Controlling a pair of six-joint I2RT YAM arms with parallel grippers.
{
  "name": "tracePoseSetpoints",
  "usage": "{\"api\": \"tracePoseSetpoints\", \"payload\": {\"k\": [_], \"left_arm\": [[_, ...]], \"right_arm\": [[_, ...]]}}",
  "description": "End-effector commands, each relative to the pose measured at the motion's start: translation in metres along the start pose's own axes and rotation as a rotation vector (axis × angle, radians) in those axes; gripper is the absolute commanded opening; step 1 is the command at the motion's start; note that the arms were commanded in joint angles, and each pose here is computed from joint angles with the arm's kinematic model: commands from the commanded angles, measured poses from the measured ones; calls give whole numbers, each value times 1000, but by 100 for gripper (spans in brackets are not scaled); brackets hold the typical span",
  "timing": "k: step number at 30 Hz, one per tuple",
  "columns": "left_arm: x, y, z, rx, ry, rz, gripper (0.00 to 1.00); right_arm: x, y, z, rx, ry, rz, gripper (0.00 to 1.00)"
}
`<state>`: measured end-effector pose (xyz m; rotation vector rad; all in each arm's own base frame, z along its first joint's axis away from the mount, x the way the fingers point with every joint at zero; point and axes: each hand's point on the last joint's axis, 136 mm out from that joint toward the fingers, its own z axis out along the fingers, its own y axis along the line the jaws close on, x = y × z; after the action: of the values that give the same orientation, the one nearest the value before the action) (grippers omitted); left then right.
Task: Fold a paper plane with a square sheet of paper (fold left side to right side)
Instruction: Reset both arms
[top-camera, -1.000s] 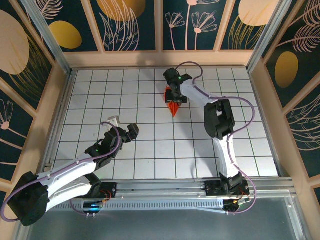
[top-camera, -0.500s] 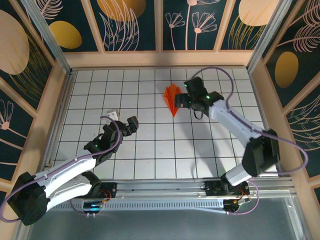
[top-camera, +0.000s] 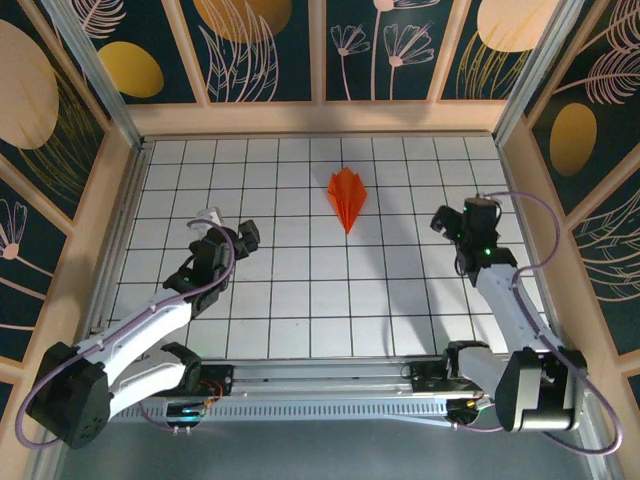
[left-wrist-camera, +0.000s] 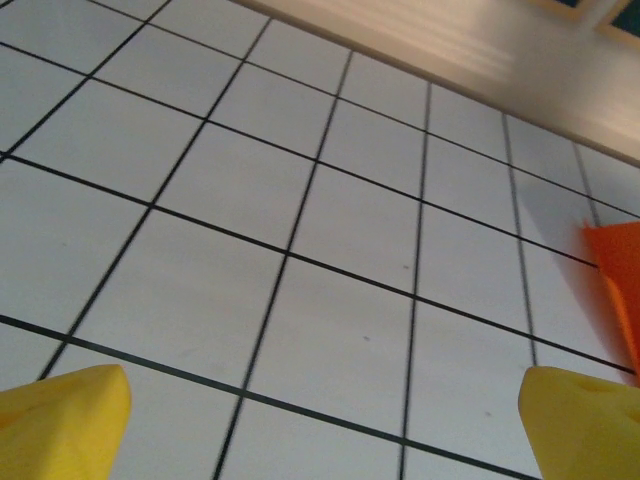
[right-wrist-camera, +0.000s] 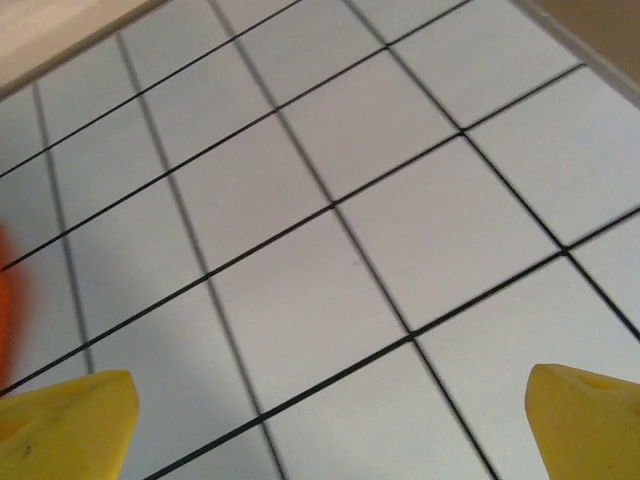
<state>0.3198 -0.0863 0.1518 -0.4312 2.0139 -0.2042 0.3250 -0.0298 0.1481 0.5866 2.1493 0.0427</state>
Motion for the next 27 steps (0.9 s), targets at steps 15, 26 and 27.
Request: {"api": "tracePoseSetpoints", "payload": {"k": [15,26,27], "left_arm": [[-38,55,15,-116,-115,-100,99],[-32,77,27,-200,-117,-86,99],[-32,78,28,-206,-120,-79,99]], "right_arm": [[-2,3,19,-188,-472,-104,99],[-8,25,24,-246,-586,-244,99],[-5,25,25,-254,-590,-247,99]]}}
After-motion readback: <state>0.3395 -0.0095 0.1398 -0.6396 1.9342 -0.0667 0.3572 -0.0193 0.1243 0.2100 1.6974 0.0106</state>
